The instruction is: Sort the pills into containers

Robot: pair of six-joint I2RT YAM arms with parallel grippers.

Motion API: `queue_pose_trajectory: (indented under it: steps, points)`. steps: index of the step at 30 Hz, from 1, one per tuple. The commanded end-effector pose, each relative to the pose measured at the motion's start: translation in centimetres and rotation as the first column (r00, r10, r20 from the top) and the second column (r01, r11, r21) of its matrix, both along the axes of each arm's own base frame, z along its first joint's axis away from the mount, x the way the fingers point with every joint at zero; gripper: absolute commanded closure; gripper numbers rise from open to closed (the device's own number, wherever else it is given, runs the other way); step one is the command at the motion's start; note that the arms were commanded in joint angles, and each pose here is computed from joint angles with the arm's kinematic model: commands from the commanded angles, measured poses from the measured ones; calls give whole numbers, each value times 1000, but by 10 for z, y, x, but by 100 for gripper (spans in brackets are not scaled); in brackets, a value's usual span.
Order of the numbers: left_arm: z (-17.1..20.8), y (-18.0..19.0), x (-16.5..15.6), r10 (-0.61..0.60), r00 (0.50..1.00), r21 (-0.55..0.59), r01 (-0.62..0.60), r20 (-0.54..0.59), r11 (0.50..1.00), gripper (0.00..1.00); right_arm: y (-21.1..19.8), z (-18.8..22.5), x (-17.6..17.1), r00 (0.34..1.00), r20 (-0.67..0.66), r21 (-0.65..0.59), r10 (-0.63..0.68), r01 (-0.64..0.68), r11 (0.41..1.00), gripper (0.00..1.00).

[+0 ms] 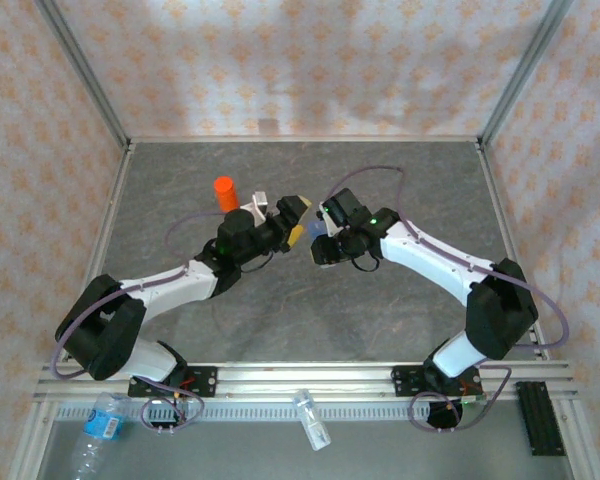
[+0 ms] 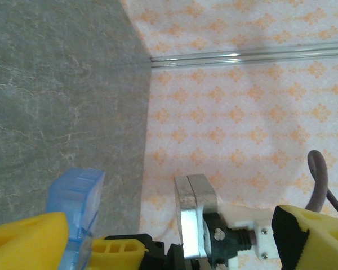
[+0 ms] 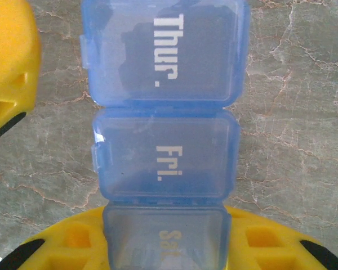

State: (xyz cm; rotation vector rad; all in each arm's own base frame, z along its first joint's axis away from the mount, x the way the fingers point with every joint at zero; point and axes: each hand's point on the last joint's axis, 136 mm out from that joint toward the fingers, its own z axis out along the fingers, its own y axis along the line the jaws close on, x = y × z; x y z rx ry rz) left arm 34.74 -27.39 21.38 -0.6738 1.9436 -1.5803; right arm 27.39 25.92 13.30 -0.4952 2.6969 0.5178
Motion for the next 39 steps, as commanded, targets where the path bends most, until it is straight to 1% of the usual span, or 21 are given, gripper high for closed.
queue_pose_trajectory:
  steps: [1, 12, 19, 39]
  points:
    - [6, -7, -3, -21, 1000, -28, 21, 18, 999, 6, 0, 10, 14, 999, 37, 9, -34, 34, 999, 67]
    - [-2, -15, -1, -26, 1000, -30, 26, 5, 999, 6, -2, 11, 13, 998, 37, 19, -44, 43, 999, 67]
    - [5, -23, 0, -42, 999, -48, 42, 17, 998, 7, -2, 9, 13, 998, 32, 16, -45, 45, 999, 67]
    - [24, -25, -1, -43, 998, -52, 45, 49, 998, 7, -3, 0, 15, 998, 20, 5, -52, 52, 999, 67]
